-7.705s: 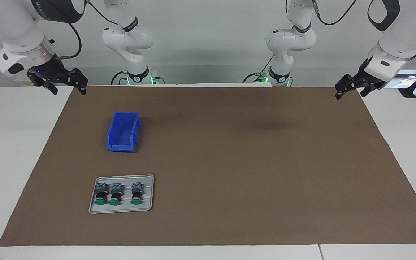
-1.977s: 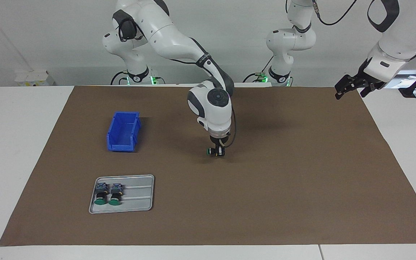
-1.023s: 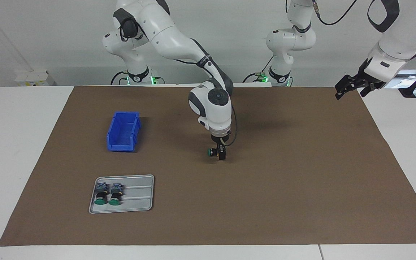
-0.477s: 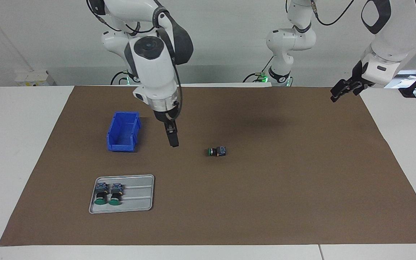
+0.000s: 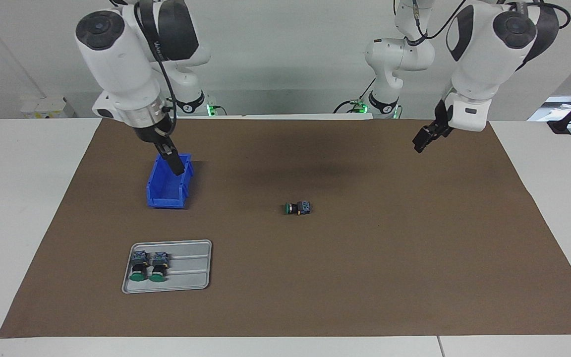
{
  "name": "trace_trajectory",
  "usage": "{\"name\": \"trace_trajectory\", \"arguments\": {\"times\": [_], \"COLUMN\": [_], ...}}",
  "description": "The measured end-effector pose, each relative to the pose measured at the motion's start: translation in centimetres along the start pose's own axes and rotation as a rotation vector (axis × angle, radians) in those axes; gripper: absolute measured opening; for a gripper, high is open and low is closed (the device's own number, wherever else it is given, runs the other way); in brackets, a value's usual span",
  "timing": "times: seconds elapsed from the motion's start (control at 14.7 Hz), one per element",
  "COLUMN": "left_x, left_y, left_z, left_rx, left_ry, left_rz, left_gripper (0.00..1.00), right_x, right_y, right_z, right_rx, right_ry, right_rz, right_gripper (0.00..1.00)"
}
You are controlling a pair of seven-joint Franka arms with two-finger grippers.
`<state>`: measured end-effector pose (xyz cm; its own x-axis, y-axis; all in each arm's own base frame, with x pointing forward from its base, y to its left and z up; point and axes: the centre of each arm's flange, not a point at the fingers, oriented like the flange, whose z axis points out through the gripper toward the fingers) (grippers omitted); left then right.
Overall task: Place and press button with both arms
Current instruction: 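Withdraw the right gripper while the left gripper reaches the button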
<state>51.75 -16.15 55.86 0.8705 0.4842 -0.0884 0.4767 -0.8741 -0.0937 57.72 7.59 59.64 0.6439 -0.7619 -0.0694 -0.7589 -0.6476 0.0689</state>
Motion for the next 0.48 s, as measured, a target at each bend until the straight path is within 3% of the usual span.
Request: {"name": "trace_trajectory", "arguments": {"times": [0.27, 0.48], "left_x": [-1.9, -3.8], "left_y": [5.5, 9.7], "left_z": [3.3, 6.4], "left_rx": [-0.013, -0.006], "left_ry": [-0.016, -0.030], "left_rz": [-0.194, -0.340], "left_gripper": [1.00, 1.00], "right_x": [3.6, 6.6], "right_y": [6.5, 10.6], "right_z": [-2.5, -2.8], "right_rx": [-0.019, -0.019], "right_ry": [-0.033, -0.055], "right_rz": [-0.352, -0.530], "right_gripper": [0.99, 0.99]}}
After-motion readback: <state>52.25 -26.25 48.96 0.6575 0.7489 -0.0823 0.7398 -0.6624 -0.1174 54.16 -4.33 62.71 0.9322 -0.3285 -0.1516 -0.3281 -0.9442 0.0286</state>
